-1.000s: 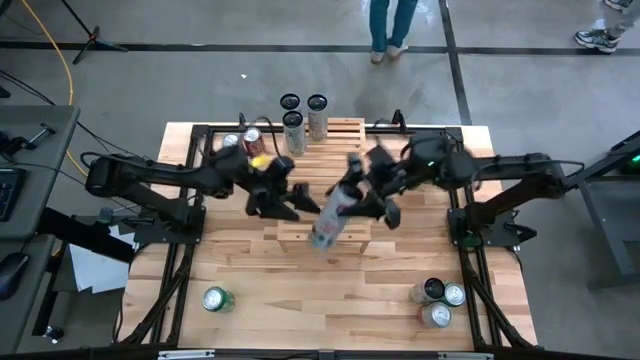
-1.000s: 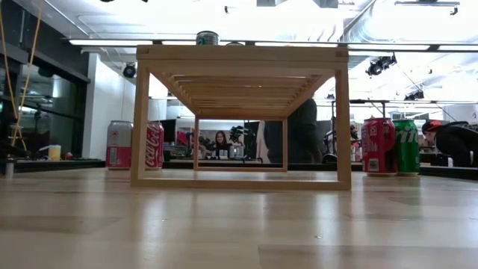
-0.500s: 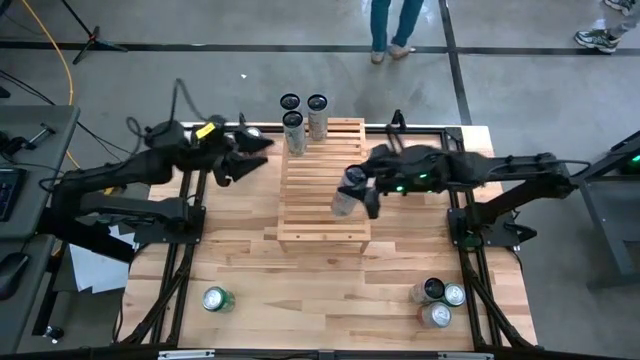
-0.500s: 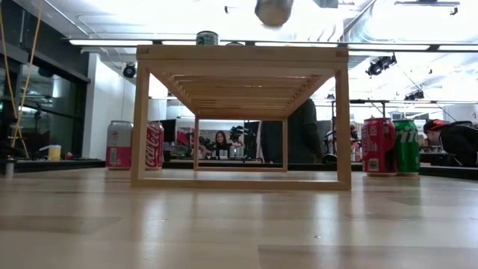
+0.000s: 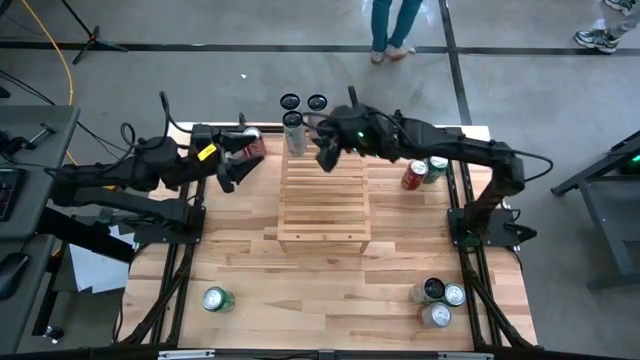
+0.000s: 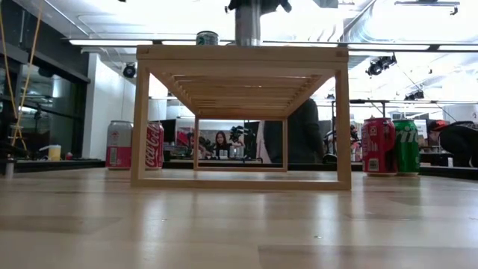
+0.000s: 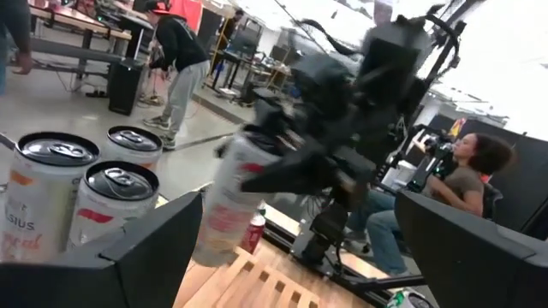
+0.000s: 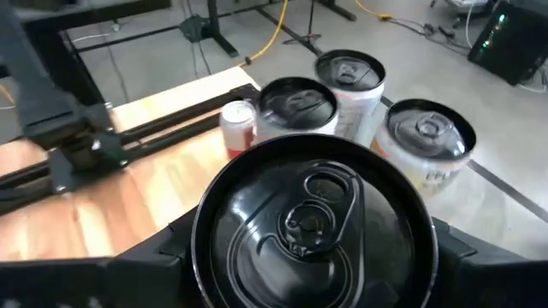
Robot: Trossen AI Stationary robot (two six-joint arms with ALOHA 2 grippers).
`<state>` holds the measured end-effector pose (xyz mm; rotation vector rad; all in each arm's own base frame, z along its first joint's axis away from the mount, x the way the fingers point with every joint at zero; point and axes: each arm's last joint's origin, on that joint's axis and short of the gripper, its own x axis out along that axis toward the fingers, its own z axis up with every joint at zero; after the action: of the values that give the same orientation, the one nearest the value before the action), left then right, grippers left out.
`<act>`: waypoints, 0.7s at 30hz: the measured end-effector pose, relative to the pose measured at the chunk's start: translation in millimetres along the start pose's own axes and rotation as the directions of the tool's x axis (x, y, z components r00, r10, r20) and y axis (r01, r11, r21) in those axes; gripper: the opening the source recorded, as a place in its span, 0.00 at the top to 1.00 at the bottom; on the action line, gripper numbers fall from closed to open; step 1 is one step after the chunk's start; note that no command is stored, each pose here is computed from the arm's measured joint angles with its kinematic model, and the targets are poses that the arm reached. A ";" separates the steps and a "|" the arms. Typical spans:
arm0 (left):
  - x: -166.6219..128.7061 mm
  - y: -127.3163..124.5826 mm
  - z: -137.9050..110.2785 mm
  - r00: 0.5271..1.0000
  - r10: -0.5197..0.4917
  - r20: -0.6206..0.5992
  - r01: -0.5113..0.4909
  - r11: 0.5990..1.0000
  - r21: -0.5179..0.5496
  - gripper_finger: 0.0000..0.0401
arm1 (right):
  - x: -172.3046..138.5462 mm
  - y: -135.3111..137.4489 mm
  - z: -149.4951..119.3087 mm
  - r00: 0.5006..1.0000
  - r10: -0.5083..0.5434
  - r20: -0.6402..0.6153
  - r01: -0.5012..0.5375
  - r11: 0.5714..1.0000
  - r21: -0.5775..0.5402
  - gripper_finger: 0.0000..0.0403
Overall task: Place canned beverage on shelf
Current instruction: Put the white pink soda can on the shelf aligned with the other white pink soda can
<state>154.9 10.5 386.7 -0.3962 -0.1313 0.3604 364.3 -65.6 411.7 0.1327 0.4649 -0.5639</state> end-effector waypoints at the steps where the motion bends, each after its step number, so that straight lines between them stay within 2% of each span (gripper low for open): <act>1: 0.8 -0.5 -0.8 1.000 -0.001 -0.004 0.001 1.000 0.001 0.06 | 6.5 -1.9 0.7 1.000 -0.003 -0.005 0.003 1.000 0.005 0.41; 11: 1.9 -0.5 -1.5 1.000 0.002 -0.007 -0.002 0.999 0.033 0.06 | 47.0 -5.7 -14.0 0.998 -0.056 -0.030 0.058 0.996 0.074 0.41; 21: 1.6 -0.5 -1.3 1.000 0.001 -0.006 -0.001 0.999 0.048 0.06 | 56.8 -9.3 -22.1 0.984 -0.179 0.017 0.175 0.976 0.129 0.40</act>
<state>156.8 10.2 385.8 -0.3498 -0.1162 0.3626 392.9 -95.5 366.1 0.2061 0.4154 -0.7704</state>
